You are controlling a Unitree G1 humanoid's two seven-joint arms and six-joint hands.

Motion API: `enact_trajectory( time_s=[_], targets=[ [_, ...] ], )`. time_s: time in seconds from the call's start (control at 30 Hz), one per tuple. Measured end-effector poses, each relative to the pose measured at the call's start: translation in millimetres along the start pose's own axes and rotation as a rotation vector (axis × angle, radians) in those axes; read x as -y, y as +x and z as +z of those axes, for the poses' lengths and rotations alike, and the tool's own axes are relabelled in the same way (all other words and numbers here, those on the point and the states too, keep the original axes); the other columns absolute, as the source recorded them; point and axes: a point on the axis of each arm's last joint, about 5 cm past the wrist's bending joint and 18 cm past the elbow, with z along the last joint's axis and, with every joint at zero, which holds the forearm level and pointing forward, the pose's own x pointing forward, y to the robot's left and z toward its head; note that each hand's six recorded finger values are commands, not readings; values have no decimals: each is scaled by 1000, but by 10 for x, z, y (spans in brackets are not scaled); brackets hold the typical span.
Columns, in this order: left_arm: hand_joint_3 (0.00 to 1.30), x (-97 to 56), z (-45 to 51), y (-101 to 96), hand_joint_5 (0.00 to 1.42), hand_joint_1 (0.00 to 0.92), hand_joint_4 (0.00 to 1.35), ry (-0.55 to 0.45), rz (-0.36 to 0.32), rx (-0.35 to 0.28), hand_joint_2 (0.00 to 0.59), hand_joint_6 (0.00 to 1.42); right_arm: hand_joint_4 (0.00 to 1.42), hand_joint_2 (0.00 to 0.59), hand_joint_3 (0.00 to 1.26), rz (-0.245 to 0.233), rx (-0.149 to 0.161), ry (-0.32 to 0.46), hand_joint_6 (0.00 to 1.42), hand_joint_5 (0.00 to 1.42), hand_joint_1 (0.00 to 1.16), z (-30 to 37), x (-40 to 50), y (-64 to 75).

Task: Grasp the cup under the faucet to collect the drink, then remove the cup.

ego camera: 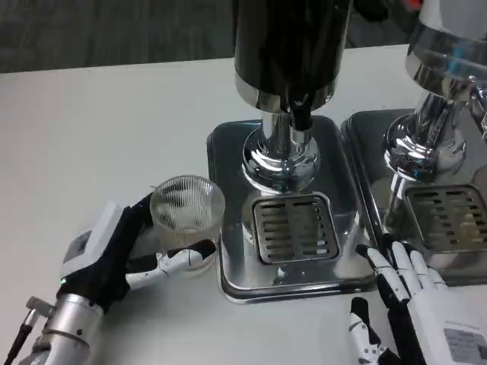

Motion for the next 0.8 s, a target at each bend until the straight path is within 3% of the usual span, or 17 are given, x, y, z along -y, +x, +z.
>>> enact_trajectory(
  time_s=[0.47, 0.8],
  targets=[
    [362, 33, 0, -15, 690, 479, 457, 19, 27, 28, 148, 665, 0, 527, 134, -1, 0, 2, 117, 37, 159, 1, 1, 3],
    [371, 49, -4, -25, 695, 473, 470, 17, 38, 31, 147, 676, 0, 528, 134, -2, 0, 3, 147, 48, 160, 0, 2, 6]
  ],
)
